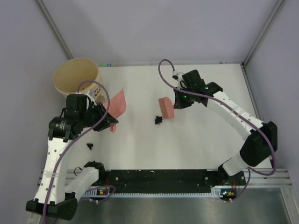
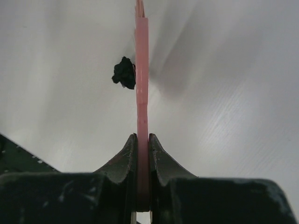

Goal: Sweep away the paper scraps from the table

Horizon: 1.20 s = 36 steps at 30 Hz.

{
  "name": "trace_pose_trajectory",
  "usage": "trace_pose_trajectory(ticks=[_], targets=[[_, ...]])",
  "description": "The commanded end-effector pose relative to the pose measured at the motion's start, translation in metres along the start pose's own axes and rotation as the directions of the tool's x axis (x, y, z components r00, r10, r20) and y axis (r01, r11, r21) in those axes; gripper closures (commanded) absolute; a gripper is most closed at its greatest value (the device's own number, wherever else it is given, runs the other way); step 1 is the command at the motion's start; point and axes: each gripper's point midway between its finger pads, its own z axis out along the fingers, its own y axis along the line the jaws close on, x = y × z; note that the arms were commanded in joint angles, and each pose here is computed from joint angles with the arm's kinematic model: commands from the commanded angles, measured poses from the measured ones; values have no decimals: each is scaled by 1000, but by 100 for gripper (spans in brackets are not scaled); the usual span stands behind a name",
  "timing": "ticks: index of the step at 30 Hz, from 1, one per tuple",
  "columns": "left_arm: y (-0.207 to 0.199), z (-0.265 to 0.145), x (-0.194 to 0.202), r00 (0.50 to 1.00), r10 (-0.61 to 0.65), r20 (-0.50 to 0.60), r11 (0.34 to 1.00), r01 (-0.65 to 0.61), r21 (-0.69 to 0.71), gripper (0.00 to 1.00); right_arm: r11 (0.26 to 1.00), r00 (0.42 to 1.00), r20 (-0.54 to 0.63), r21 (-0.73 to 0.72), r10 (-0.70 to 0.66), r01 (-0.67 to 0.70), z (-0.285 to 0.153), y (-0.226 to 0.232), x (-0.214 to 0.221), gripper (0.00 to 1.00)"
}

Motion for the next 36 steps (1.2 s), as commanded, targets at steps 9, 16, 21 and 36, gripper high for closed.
trace_pose_trajectory(ticks=[9,16,21,36], targets=[[32,11,17,981,166,-98,979,-176,-101,100,900,848,463,-435,259,-38,-116,75,-89,100],[56,16,32,962,225,-156,947,-254,-196,100,923,826,487,-373,284,-97,-101,60,-99,100],[80,24,48,933,288,-215,895,-342,-287,100,932,840,475,-351,263,-93,-85,58,-106,100],[83,55,79,778,479,-407,707,-617,-346,100,944,884,408,-314,226,-97,-27,49,-88,100]])
